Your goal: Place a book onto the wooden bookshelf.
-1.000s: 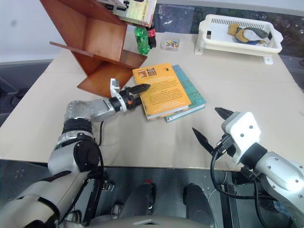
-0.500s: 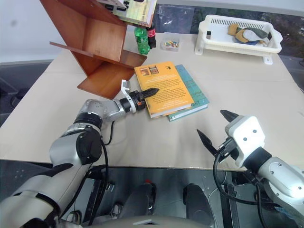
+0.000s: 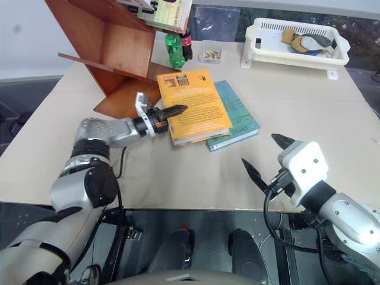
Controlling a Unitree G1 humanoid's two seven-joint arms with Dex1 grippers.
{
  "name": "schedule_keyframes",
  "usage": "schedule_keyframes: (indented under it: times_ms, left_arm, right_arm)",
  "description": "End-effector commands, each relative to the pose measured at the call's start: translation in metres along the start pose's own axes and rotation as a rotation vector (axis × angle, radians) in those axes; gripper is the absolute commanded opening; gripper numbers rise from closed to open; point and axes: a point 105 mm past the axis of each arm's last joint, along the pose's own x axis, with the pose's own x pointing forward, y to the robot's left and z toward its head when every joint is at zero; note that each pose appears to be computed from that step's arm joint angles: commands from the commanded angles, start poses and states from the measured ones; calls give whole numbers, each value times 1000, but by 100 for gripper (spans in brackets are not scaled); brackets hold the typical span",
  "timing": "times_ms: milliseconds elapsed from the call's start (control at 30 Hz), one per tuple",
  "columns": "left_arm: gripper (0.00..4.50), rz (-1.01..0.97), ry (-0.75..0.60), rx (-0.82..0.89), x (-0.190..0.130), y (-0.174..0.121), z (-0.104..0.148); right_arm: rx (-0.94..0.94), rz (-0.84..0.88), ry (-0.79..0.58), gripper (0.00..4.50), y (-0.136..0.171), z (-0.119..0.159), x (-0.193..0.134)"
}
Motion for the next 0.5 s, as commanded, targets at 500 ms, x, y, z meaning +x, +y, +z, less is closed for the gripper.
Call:
schedule_keyframes:
  times_ms: [500]
  left_arm:
    - [110, -233, -40, 2120, -66, -169, 30]
  right_arm:
    - [-9, 186, -124, 450, 0, 14, 37]
